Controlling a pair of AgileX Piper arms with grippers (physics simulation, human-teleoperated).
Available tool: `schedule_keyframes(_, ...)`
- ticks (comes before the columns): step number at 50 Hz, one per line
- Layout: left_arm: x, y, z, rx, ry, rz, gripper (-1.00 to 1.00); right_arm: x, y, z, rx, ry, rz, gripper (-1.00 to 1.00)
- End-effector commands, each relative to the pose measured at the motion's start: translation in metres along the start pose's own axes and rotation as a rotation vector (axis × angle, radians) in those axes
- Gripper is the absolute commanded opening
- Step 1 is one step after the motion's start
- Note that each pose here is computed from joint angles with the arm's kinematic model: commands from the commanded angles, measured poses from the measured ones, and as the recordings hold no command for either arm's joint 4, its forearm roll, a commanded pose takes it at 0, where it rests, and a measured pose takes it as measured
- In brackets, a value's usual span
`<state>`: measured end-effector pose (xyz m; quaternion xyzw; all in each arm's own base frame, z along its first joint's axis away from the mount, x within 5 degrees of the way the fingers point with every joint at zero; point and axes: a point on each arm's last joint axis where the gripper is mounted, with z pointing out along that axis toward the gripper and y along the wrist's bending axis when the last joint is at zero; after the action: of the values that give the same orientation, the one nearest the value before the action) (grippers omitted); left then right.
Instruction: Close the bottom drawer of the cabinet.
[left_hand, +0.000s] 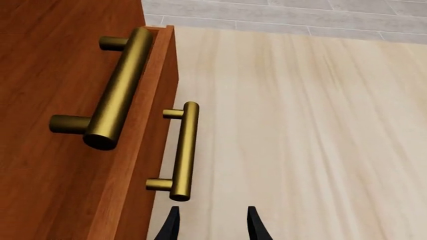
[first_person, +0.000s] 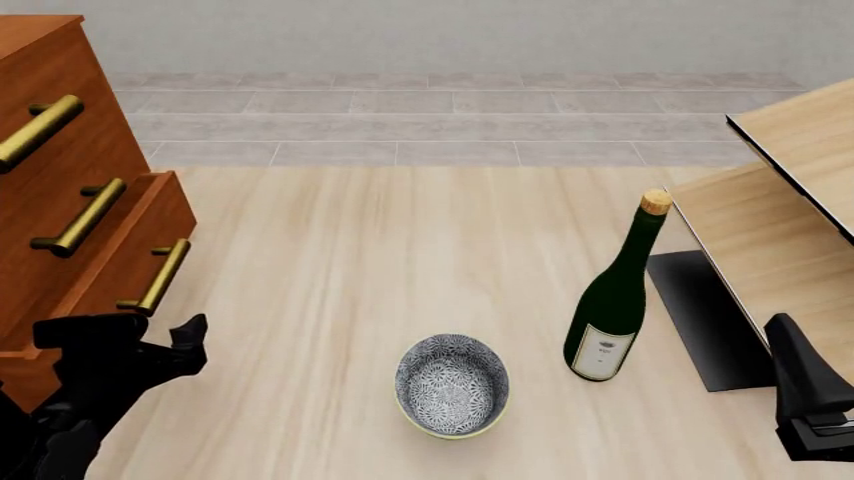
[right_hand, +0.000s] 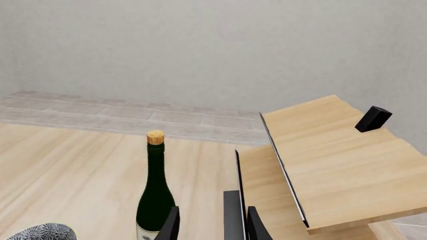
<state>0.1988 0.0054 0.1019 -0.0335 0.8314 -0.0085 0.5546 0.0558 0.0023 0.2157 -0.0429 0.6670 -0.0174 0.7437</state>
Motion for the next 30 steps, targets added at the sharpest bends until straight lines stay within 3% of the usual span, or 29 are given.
schedule_keyframes(1, -0.002, 0.008, 0.003, -0.037, -0.009, -0.003, 1.0, 0.0, 0.0, 0.0, -0.001, 0.0, 0.002, 1.0)
schedule_keyframes(30, -0.004, 0.023, 0.008, -0.105, -0.017, -0.006, 1.0, 0.0, 0.0, 0.0, -0.003, 0.003, 0.01, 1.0)
